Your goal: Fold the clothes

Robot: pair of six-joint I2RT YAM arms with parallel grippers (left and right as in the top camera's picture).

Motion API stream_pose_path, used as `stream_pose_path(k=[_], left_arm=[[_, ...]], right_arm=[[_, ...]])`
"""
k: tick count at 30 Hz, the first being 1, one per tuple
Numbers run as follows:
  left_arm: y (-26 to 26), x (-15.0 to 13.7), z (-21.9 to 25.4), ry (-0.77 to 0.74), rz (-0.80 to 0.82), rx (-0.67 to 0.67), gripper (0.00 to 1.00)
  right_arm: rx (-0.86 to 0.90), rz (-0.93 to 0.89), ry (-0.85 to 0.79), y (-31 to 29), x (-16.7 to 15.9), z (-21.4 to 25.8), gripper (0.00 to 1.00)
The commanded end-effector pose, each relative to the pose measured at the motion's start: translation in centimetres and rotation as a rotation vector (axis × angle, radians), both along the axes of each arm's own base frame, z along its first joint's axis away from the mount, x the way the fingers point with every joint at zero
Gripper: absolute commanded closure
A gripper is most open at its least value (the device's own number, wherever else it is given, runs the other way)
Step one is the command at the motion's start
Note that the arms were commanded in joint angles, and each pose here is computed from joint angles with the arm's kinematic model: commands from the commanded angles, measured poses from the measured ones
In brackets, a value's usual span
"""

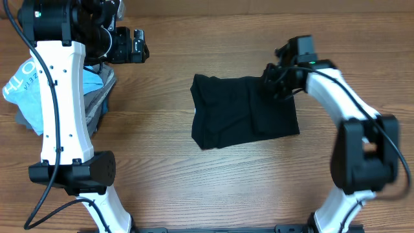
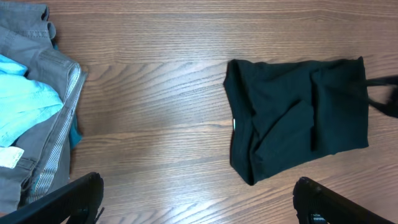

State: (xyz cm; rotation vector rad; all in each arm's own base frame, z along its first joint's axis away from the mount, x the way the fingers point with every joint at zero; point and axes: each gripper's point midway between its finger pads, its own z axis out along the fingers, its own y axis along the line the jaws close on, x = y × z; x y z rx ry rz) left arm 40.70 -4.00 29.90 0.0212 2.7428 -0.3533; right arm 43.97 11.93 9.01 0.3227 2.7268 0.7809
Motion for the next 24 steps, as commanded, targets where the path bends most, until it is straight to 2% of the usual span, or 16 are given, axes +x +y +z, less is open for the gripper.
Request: stream_pose_path(k=[1,5,8,14,19,20,23,24], left_arm=[[0.1,0.1,-0.1,0.002,0.002,0.002,0.00],[0.1,0.1,-0.1,0.002,0.002,0.002,0.00],[0.1,0.1,-0.1,0.002,0.002,0.002,0.00],[0.1,0.1,-0.1,0.002,0.002,0.002,0.00],[-0.1,0.4,0.0,-0.008,0.003,-0.010,0.00],[-0.2,0.8,0.2,-0.023,0.012,-0.015,0.00],[-0.5,1.0,0.4,-0.030,0.018,-0.037,0.00],[-0.6,1.2,0.5,-0.042,0.015,-0.043,0.00]], right_arm=[[-0.059,-0.001,-0.011,-1.2,-1.2,2.0,0.88],[-0.172,-0.026,0.148,-3.0,-4.4,-1.4,0.89],[-0.186,-0.030,0.209,-3.3,-6.2,-3.4,0.87],[-0.176,-0.054,0.241,-3.4,-7.9,-6.7,0.85],[-0.174,-0.053,0.242,-3.4,-8.2,-7.2,0.85],[-0.166,-0.046,0.242,-3.2,-8.2,-7.2,0.83],[-0.139,0.001,0.232,-2.6,-8.4,-6.8,0.58],[-0.138,0.025,0.222,-2.5,-8.4,-6.5,0.53]])
